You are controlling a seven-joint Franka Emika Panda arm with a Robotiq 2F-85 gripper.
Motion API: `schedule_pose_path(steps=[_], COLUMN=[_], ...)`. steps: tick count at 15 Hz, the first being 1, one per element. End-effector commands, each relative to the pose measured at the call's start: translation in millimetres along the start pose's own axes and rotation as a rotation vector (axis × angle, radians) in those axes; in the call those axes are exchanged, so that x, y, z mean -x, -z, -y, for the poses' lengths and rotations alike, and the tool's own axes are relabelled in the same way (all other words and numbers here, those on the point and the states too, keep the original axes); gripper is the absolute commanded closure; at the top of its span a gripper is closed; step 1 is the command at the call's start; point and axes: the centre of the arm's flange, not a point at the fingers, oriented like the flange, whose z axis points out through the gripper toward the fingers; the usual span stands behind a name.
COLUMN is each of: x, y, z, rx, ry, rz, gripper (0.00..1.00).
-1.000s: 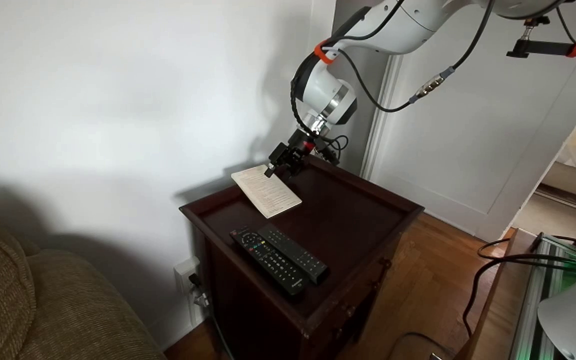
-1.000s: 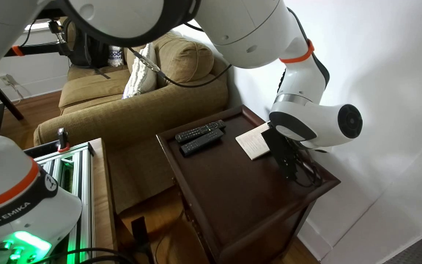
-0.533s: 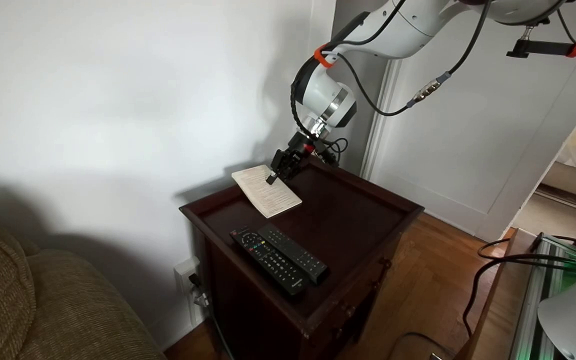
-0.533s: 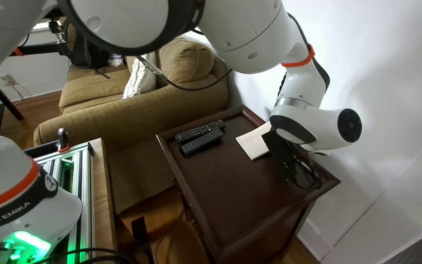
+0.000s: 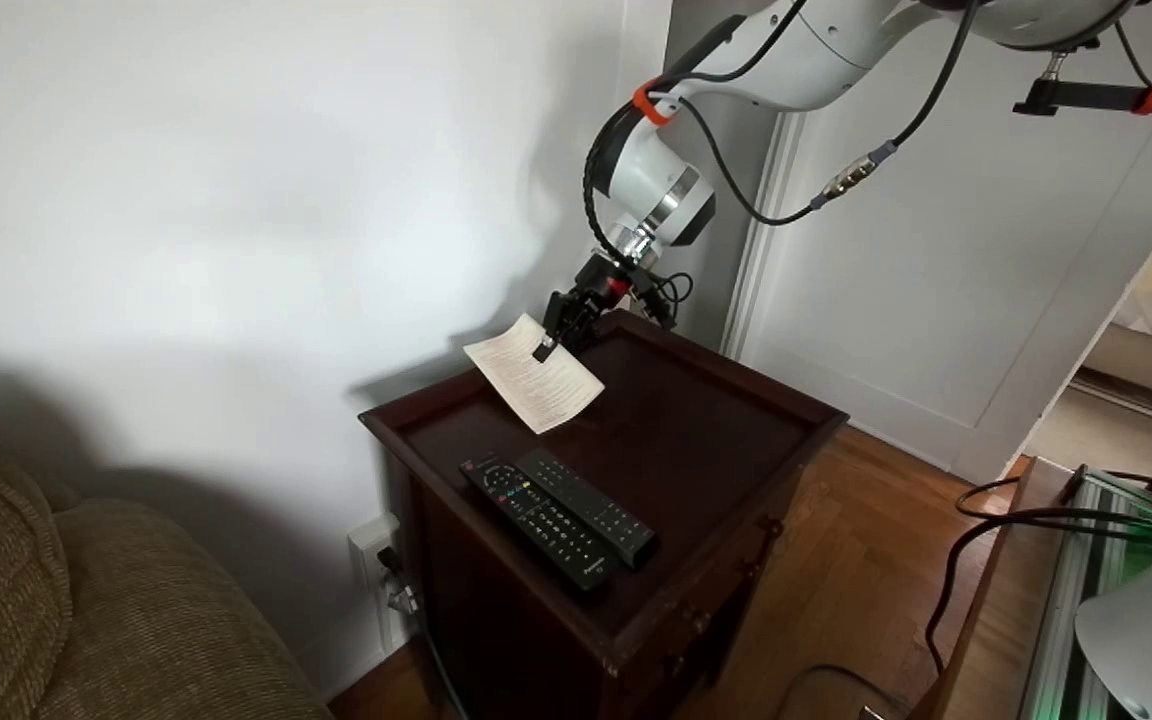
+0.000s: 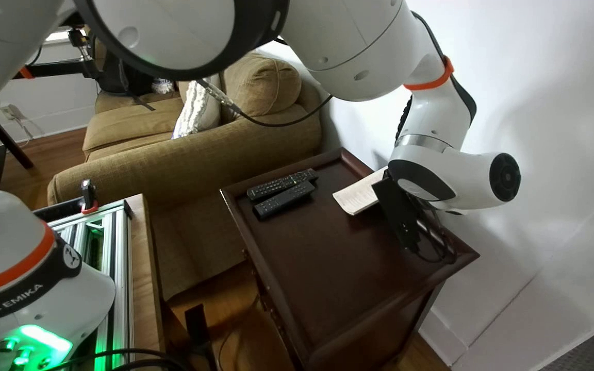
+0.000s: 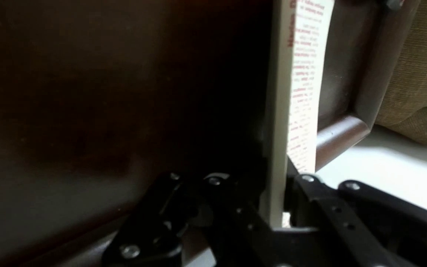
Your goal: Put the book upright
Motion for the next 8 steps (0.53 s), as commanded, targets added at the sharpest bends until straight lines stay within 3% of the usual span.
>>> schedule_pose_path(steps=[1,6,8], x=[3.0,4.7,8.1], y=[23.6,54.9,63.4], z=[12.0,44.5,65.4], rx=[0.029,0.095,0.159], ry=[-0.034,-0.078,-0.108], rz=[0.001,0.002,0.015], gripper=[0.97,0.97,0.97])
